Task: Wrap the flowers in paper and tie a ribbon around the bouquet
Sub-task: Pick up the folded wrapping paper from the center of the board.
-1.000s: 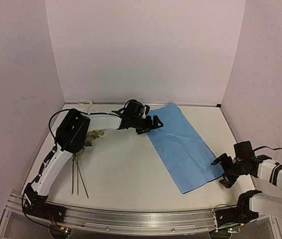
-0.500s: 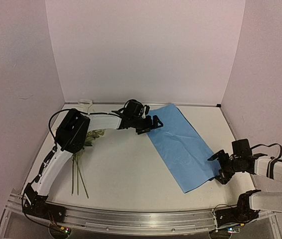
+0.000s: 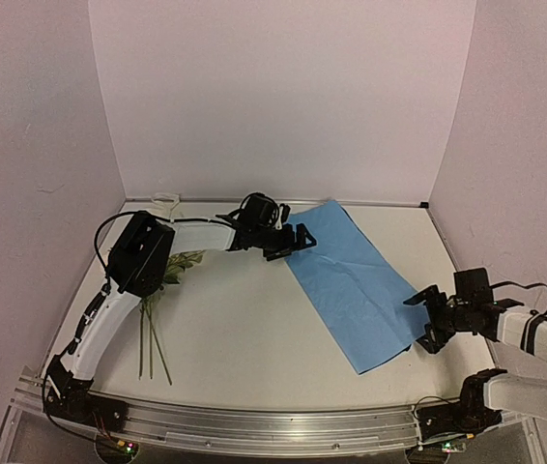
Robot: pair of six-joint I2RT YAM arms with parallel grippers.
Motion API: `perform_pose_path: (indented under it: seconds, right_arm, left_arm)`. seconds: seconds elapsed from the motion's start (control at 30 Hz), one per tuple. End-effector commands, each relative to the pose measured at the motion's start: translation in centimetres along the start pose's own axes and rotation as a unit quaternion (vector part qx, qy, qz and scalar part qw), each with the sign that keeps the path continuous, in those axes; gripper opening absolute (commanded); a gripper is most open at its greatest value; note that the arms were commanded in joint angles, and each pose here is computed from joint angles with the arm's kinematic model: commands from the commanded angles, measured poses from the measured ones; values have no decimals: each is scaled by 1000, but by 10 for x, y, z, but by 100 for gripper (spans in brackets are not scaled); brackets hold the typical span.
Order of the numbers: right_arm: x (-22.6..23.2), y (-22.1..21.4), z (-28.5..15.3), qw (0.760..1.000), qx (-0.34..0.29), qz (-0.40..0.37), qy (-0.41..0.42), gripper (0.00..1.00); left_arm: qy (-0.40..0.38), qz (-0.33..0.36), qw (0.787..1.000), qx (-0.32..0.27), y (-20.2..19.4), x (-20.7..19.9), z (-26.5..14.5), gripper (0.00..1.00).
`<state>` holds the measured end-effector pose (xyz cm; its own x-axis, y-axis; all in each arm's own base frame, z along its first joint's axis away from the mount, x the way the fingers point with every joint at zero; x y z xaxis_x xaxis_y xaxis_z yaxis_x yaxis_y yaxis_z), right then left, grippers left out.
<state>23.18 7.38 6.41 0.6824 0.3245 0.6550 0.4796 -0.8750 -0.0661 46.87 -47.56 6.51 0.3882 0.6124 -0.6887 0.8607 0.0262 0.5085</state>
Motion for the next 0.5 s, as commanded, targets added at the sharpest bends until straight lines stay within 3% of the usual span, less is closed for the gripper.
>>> perform_pose_path:
  seconds: [0.0,0.13,0.23,0.47]
  right_arm:
    - [15,4,-4,1000,-9,-1,18,97]
    - [16,6,-3,1000,-12,-10,13,92]
    - [19,7,-5,1000,-15,-20,13,82]
    - [22,7,-17,998,-21,-53,-2,32]
  left_arm:
    - [41,-36,998,44,-29,38,10,100]
    - [39,-37,998,44,-29,37,10,100]
    - [38,-38,998,45,-30,37,9,100]
    - [36,-38,998,45,-32,38,8,100]
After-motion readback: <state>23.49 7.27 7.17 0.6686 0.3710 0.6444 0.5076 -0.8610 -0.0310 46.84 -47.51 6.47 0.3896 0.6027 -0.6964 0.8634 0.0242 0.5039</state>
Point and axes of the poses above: each gripper's point midway between its finger pads, its own z axis out along the fingers, its own x axis along the line the jaws close on, y = z × x, the point moved 2 cm from there along -z, back along the fingers, and after that the axes turned 2 degrees about z, right-handed, at the moved point
